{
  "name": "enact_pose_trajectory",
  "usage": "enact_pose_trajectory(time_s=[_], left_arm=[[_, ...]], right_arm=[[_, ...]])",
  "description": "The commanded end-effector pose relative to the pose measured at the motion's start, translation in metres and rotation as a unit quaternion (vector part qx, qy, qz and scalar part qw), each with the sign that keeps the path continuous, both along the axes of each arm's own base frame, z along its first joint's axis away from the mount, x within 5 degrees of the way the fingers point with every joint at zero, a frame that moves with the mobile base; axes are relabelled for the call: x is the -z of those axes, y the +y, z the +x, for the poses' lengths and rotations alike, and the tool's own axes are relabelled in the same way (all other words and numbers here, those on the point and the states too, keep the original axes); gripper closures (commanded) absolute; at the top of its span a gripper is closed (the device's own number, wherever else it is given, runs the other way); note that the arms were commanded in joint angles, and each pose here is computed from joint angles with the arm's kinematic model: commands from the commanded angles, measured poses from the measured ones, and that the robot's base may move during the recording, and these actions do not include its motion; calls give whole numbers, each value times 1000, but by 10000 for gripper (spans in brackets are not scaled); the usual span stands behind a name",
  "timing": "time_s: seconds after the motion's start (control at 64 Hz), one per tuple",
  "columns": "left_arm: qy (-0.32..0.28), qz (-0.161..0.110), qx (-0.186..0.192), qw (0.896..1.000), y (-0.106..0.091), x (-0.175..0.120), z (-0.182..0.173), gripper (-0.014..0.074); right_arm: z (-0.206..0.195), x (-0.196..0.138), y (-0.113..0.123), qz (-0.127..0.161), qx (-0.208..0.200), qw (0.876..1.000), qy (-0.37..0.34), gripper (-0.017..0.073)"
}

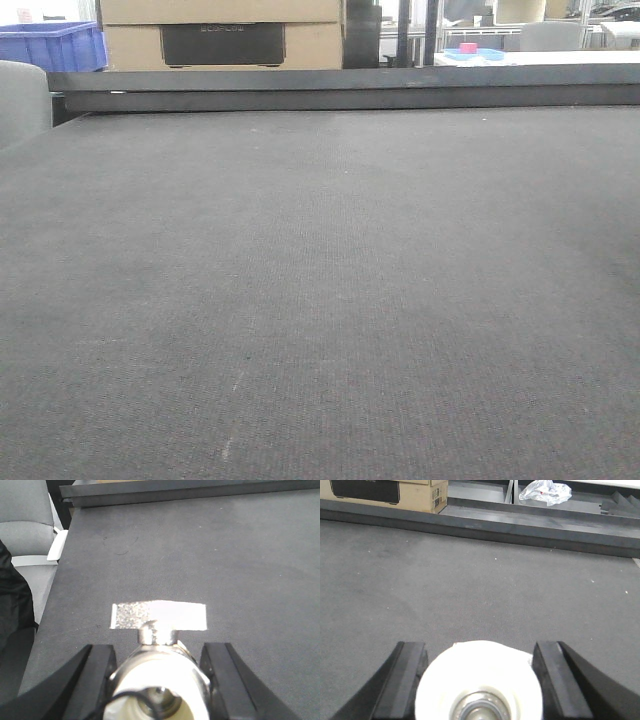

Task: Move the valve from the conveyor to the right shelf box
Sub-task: 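Lift both held valves up off the conveyor belt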

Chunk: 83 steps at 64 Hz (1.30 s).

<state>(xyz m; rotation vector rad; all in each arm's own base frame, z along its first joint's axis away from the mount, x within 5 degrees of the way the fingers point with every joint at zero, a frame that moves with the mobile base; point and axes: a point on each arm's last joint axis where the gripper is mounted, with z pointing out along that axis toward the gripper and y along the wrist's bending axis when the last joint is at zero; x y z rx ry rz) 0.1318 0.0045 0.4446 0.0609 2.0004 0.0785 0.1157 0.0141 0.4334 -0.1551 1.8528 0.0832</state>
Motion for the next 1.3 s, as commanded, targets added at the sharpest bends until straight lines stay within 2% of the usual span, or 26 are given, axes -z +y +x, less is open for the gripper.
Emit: enact_pose_trajectory(time_s=[0.0,1.282], left_arm=[[-35,-5,2,999,-1,-7,-2,705],[-41,-5,2,999,-1,-8,-1,705]], right_arm=[[-2,-11,-1,2,4,999,-47,713],[-2,-11,-1,2,4,999,-47,713]])
